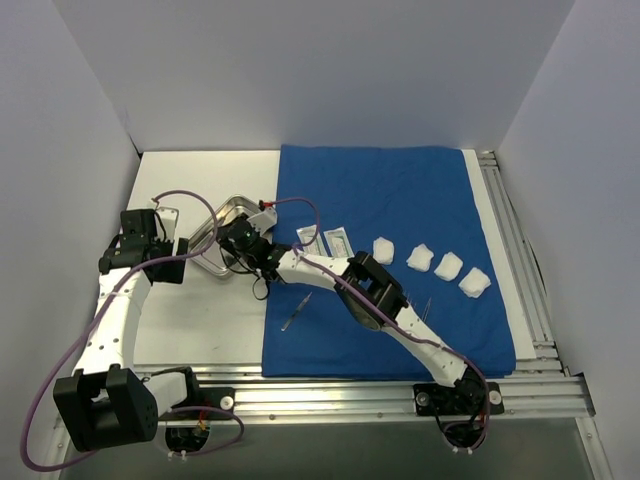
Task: Prepare the surgical pack
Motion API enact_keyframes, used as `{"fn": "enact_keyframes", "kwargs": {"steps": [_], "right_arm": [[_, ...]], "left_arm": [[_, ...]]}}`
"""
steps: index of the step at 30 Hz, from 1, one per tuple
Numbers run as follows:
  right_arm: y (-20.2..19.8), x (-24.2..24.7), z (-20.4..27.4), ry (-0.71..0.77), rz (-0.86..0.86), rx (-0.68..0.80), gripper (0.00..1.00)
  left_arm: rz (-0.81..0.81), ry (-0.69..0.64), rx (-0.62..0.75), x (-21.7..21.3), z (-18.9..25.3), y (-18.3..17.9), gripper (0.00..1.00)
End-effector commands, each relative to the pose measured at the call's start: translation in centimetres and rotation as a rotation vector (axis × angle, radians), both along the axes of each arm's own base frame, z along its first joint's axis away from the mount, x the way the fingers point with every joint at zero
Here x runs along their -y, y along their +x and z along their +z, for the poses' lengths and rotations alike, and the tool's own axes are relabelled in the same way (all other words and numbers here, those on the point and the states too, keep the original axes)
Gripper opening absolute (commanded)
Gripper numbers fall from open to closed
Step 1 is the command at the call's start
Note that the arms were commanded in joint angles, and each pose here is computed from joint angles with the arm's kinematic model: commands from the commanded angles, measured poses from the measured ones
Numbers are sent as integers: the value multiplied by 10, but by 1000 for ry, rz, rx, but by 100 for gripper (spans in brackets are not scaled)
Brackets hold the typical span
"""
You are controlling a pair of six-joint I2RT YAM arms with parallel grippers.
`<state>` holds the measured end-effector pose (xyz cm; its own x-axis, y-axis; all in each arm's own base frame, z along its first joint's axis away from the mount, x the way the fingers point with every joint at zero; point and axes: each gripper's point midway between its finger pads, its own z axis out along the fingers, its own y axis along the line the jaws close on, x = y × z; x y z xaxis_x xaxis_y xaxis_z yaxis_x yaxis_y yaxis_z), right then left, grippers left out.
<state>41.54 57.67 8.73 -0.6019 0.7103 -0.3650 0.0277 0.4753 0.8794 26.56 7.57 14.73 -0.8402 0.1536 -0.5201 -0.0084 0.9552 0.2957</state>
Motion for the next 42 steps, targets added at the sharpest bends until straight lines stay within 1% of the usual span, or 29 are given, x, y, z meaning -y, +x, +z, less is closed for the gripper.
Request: {"fn": "enact_keyframes", "kwargs": {"steps": [1,3,5,6,8,9,11,17,22,30,32,38,42], "right_arm": [[23,5,15,104,-130,-15,0],[25,1,12,102,-137,-31,0],[26,-1,-2,79,-142,-42,0],[28,-4,3,87,-145,-32,0],[29,-4,-7,47,-155,-27,0],[31,-7,0,52,-157,-15,0],[29,-7,-11,18,-160,-17,0],[25,-8,-22,1,-158,-32,0],[19,-13,-27,-2,-150,-37,0],[13,-19,-21,-12,-150,-25,0],[13,-18,-21,-11,-153,-26,2],[14,-18,-17,-2,-156,-22,20],[14,-20,-6,10,-151,-3,24]], "left_arm": [[16,-5,44,-2,7,10,89],[13,-7,45,-1,7,10,89],[13,-9,43,-1,6,10,89],[13,-9,42,-1,6,11,89],[13,-11,39,-1,5,11,89],[11,-10,40,-1,5,12,89],[13,-11,36,-1,4,11,89],[11,-13,36,-1,4,12,89],[9,-11,39,-1,5,12,89],[11,-10,38,-1,4,12,89],[12,-8,40,-2,5,12,89],[11,-8,41,-1,5,11,89],[12,-8,40,-2,5,11,89]]}}
